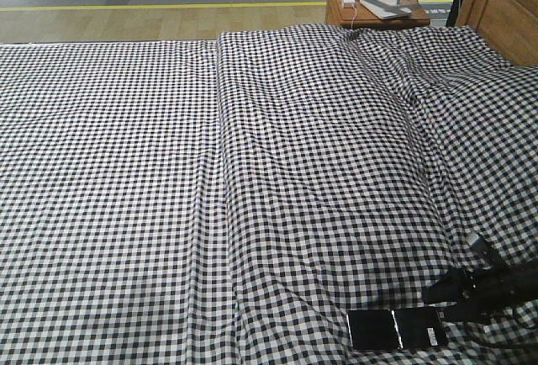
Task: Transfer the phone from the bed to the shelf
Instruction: 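Move the open right gripper down over the black phone on the sheet, then close the right gripper on the black phone's edge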
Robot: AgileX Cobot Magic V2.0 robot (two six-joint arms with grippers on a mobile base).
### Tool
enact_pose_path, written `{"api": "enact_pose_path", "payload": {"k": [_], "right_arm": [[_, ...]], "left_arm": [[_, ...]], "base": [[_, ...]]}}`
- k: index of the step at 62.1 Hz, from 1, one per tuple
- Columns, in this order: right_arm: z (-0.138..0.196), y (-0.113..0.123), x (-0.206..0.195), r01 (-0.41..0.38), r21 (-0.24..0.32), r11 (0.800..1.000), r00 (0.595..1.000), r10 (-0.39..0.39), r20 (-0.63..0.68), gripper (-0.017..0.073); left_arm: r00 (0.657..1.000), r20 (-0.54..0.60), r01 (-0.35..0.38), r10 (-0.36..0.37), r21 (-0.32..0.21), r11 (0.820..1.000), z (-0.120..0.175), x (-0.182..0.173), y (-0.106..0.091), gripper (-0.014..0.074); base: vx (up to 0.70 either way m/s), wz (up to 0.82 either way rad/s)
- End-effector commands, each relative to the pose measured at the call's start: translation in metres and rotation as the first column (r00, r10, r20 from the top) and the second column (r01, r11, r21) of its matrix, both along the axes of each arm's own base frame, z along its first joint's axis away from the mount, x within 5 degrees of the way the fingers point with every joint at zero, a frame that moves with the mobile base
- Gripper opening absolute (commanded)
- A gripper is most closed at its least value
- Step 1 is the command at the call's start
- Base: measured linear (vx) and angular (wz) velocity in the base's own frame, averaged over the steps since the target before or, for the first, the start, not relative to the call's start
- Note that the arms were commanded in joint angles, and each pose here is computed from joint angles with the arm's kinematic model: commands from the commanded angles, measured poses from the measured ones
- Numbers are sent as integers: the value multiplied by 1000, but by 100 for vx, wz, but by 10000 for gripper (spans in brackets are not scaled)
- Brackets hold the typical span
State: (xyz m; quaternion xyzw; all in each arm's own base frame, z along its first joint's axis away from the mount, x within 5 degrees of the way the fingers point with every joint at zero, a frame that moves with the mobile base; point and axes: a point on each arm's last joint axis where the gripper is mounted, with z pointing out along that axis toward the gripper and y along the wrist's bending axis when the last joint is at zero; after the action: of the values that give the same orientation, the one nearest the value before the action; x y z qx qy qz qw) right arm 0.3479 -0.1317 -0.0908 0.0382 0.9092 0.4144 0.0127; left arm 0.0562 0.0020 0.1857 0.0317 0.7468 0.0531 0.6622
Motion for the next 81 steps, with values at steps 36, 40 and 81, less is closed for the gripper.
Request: {"api": "enact_pose_path", "payload": {"k": [36,40,81], "right_arm": [[-6,16,3,73,211,975,996,-81,28,594],[-8,20,2,42,204,978,999,-47,21,594],[-6,32,1,-65,221,973,996,51,67,155]], "left_arm": [[994,107,2,-1,-11,1000,15,-1,0,1],[994,107,2,-1,-11,1000,15,-1,0,1],[994,107,2,-1,-11,1000,15,-1,0,1]], "base": [[0,0],[0,0],[0,0]]}}
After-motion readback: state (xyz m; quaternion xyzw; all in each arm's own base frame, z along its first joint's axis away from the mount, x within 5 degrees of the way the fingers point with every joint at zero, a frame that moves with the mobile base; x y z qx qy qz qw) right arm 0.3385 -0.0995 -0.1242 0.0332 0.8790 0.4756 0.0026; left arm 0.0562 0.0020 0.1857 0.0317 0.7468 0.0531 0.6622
